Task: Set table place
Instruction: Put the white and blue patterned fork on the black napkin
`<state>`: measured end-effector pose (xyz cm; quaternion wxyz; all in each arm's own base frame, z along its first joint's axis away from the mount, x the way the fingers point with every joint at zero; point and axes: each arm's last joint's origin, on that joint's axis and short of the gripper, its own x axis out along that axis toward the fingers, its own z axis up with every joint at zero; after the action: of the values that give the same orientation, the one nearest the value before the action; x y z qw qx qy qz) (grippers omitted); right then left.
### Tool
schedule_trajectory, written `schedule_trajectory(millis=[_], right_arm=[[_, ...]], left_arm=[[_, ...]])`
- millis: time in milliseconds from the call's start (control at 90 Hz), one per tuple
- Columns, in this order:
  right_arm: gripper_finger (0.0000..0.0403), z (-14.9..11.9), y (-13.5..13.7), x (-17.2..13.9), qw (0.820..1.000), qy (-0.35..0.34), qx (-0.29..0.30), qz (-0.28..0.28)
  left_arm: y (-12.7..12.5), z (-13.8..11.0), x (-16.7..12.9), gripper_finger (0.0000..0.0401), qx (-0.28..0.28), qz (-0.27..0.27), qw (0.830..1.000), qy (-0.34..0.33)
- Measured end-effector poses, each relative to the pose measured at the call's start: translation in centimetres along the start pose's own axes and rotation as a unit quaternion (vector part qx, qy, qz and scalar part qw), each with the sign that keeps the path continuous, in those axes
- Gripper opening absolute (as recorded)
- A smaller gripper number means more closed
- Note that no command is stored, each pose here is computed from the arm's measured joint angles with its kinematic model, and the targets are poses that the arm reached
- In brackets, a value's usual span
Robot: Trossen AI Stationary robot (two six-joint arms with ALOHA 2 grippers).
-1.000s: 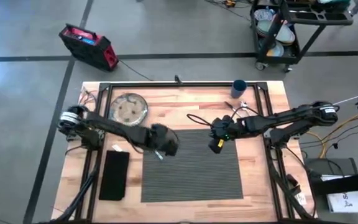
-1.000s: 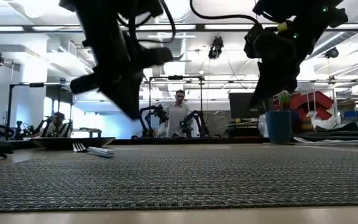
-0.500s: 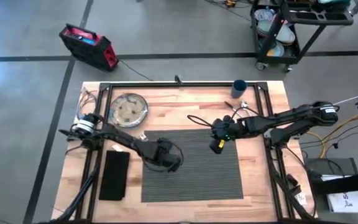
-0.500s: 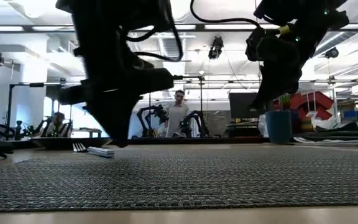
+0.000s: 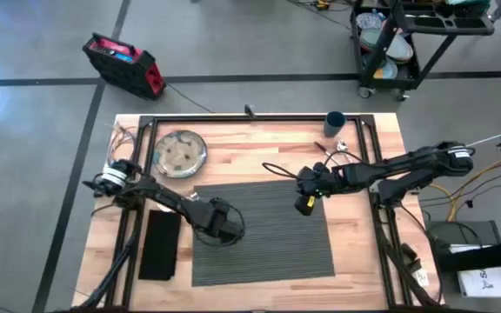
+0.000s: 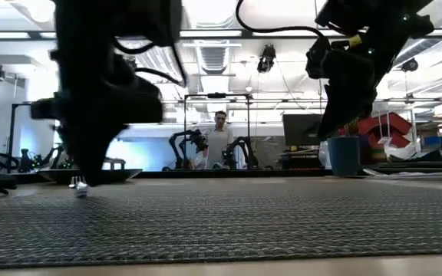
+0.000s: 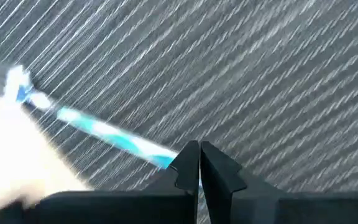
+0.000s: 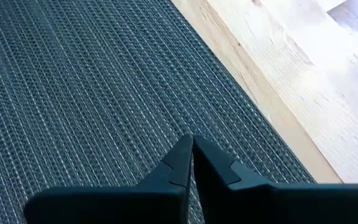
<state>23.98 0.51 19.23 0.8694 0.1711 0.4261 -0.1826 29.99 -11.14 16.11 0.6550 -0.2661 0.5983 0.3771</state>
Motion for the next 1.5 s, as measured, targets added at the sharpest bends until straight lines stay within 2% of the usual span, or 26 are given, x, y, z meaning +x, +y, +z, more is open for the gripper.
schedule_trajectory(millis=[56,111,200,289,367,444,611,933,1089,1267,1500], right_arm=[[0.0000,0.0,0.0,0.0,1.000,0.001,0.000,-0.002],[0.0000,0.0,0.0,0.0,1.000,0.000,0.000,-0.002],[0.0000,0.0,-0.1,0.0,1.000,0.000,-0.001,-0.006],[0.0000,0.0,-0.1,0.0,1.000,-0.006,-0.001,-0.016],[0.0000,0.1,-0.2,0.0,1.000,-0.010,0.000,-0.025],[0.0000,0.2,-0.4,0.1,0.999,-0.012,0.003,-0.030],[0.0000,0.4,-0.8,0.1,0.999,-0.011,0.003,-0.031],[0.0000,0.4,-1.0,0.2,1.000,-0.001,-0.011,-0.016],[0.0000,0.4,-1.0,0.2,1.000,0.000,-0.011,-0.016],[0.0000,0.3,-1.0,0.2,1.000,0.005,-0.014,-0.019],[0.0000,0.3,-1.0,0.2,1.000,0.005,-0.014,-0.019]], left_arm=[[0.4,-0.4,-0.3,0.0000,0.000,0.010,1.000,0.017],[1.0,-0.7,-1.0,0.0000,-0.025,0.021,0.999,0.027],[2.0,-0.7,-2.2,0.0000,-0.117,0.035,0.992,0.024],[2.5,-0.4,-3.3,0.0000,-0.208,0.016,0.978,-0.020],[2.8,0.1,-3.8,0.0000,-0.261,0.006,0.964,-0.057],[3.2,0.5,-3.7,0.0001,-0.296,0.015,0.953,-0.066],[3.8,0.5,-2.7,0.0027,-0.341,0.042,0.937,-0.060],[4.3,0.5,-0.3,0.0145,-0.351,0.034,0.935,-0.049],[4.6,0.4,1.1,0.0170,-0.353,0.026,0.935,-0.036],[5.0,0.4,2.2,0.0137,-0.356,0.022,0.933,-0.035],[5.0,0.5,2.2,0.0023,-0.342,0.018,0.939,-0.041]])
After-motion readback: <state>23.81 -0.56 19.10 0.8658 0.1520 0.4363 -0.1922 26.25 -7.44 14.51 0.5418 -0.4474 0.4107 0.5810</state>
